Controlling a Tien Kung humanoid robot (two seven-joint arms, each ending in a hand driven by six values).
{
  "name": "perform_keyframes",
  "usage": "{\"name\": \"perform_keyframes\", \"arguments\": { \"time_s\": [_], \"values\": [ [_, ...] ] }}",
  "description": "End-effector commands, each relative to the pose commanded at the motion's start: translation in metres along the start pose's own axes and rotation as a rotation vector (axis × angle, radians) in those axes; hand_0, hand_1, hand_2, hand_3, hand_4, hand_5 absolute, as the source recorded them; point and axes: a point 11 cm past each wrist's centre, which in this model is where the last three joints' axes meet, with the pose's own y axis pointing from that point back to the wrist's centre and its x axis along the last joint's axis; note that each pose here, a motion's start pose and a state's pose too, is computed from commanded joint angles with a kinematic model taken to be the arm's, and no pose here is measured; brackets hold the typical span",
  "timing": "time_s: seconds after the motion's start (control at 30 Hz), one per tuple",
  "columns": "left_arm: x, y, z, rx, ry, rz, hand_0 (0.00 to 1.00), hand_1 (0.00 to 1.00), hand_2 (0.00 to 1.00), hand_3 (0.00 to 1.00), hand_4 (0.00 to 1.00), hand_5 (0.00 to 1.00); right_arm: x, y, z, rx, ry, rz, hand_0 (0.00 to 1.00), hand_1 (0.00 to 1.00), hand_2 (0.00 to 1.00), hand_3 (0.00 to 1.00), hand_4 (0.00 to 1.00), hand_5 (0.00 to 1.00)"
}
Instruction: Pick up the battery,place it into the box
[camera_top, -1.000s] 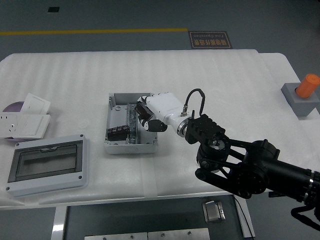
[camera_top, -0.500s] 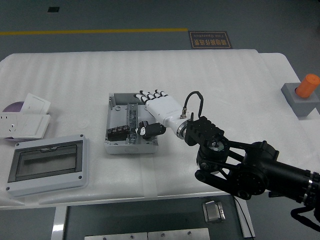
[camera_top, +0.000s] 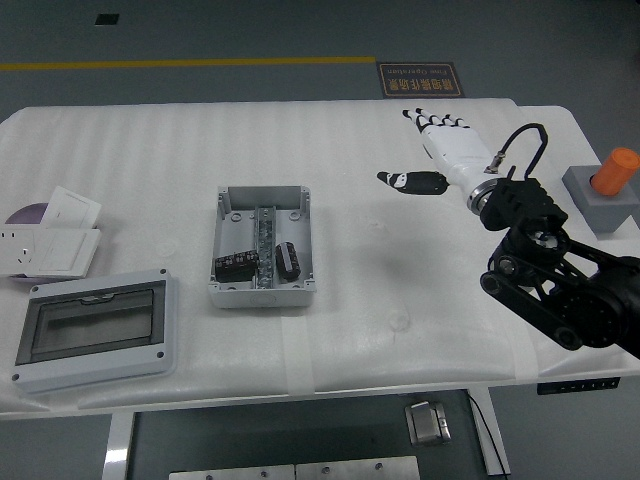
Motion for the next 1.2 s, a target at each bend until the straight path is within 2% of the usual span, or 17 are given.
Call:
{"name": "perform_keyframes", "arguments": {
  "time_s": [0.07,0.1,0.23,0.27,0.3,0.4,0.63,0.87,0.9,1.2],
  "values": [
    [0.0,0.0,-0.002,0.006,-0.001,-0.003,0.627,0.652,0.53,0.578,0.506,0.393,0.003,0.004,0.019,-0.039,-0.014,0.012,0.958,0.911,0.934,0.991,0.885,0.697],
    [-0.001,0.0,-0.002,0.008,-0.002,-0.005,0.627,0.651,0.528,0.576,0.512,0.395,0.005,0.006,0.028,-0.057,-0.023,0.019,0.91,0.869,0.907,0.984,0.864,0.683],
    [0.0,0.0,0.0,0.007,0.0,-0.007,0.627,0.651,0.528,0.576,0.512,0.395,0.005,0.016,0.06,-0.123,-0.06,0.037,0.91,0.869,0.907,0.984,0.864,0.683],
    [0.0,0.0,0.0,0.006,0.001,-0.007,0.627,0.651,0.528,0.576,0.512,0.395,0.005,0.018,0.066,-0.136,-0.07,0.042,0.91,0.869,0.907,0.984,0.864,0.683],
    [0.0,0.0,0.0,0.006,0.001,-0.007,0.627,0.651,0.528,0.577,0.514,0.391,0.005,0.02,0.071,-0.148,-0.08,0.047,0.869,0.851,0.886,0.983,0.855,0.668],
    [-0.001,0.0,-0.002,0.011,0.002,-0.009,0.627,0.651,0.528,0.577,0.514,0.391,0.006,0.025,0.085,-0.187,-0.117,0.074,0.869,0.851,0.886,0.983,0.855,0.668],
    [-0.006,0.0,-0.006,0.022,0.0,-0.018,0.629,0.647,0.524,0.572,0.518,0.384,0.0,0.033,0.097,-0.235,-0.197,0.114,0.844,0.84,0.878,0.975,0.845,0.658],
    [-0.005,0.0,-0.01,0.029,-0.006,-0.018,0.628,0.646,0.523,0.573,0.517,0.382,-0.005,0.038,0.104,-0.256,-0.233,0.123,0.821,0.83,0.865,0.973,0.843,0.655],
    [-0.005,0.0,-0.011,0.031,-0.007,-0.017,0.628,0.645,0.524,0.572,0.52,0.376,-0.005,0.039,0.105,-0.258,-0.235,0.123,0.804,0.823,0.856,0.972,0.82,0.623],
    [-0.003,0.0,-0.012,0.029,-0.011,-0.015,0.629,0.644,0.529,0.571,0.528,0.362,0.001,0.044,0.108,-0.261,-0.26,0.143,0.795,0.815,0.853,0.968,0.815,0.619]
  ]
}}
